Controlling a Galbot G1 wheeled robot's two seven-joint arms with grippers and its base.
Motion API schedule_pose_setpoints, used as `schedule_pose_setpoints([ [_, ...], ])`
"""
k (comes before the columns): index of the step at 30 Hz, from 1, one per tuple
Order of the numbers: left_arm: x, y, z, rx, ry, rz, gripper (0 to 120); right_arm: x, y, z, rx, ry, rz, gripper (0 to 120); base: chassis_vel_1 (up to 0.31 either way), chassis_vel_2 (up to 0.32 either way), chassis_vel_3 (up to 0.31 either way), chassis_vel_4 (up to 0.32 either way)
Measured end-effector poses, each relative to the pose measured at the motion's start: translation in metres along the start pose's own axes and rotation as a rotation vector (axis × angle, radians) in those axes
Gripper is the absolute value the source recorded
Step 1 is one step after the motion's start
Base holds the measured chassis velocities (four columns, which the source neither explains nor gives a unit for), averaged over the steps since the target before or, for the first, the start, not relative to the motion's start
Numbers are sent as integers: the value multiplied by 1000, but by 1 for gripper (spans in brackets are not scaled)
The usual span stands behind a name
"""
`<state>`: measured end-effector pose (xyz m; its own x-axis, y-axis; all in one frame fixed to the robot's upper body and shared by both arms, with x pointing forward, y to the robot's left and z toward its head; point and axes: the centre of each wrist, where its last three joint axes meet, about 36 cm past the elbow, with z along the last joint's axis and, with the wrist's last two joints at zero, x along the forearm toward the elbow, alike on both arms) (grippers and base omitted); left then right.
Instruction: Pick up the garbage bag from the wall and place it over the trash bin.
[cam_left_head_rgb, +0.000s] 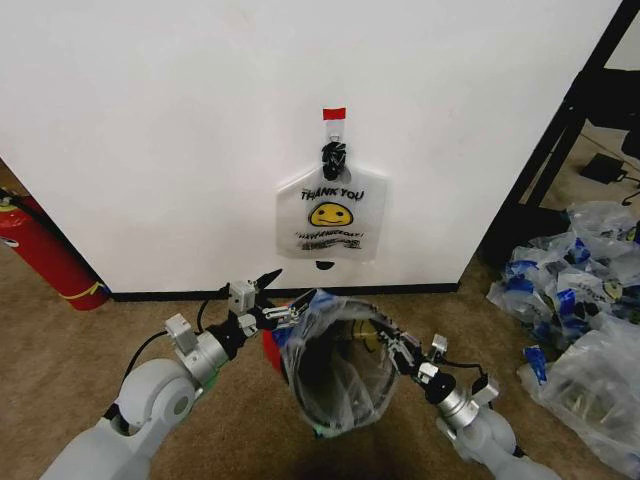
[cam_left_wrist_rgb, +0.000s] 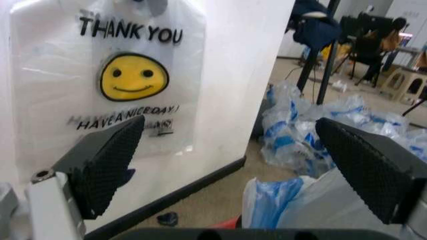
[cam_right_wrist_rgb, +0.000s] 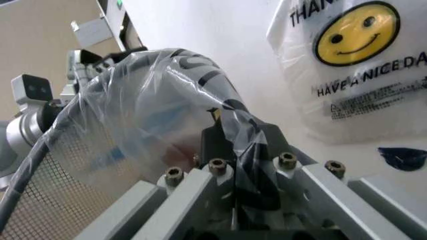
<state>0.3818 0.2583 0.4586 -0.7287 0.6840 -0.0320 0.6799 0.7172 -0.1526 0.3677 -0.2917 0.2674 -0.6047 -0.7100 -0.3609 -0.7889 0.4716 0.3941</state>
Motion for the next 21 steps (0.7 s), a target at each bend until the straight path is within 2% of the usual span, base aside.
schedule_pose_setpoints([
  [8, -2, 12, 10, -89, 83, -21, 100, 4, -4, -3, 20, 17, -57, 1, 0, 0, 0, 0],
  [15, -1, 21, 14, -135, 121, -45, 100, 7, -9, -8, 50, 35, -105, 1, 0, 0, 0, 0],
  [21, 4, 21, 21, -157, 151, -3, 100, 3, -10, -12, 61, 21, -108, 1, 0, 0, 0, 0],
])
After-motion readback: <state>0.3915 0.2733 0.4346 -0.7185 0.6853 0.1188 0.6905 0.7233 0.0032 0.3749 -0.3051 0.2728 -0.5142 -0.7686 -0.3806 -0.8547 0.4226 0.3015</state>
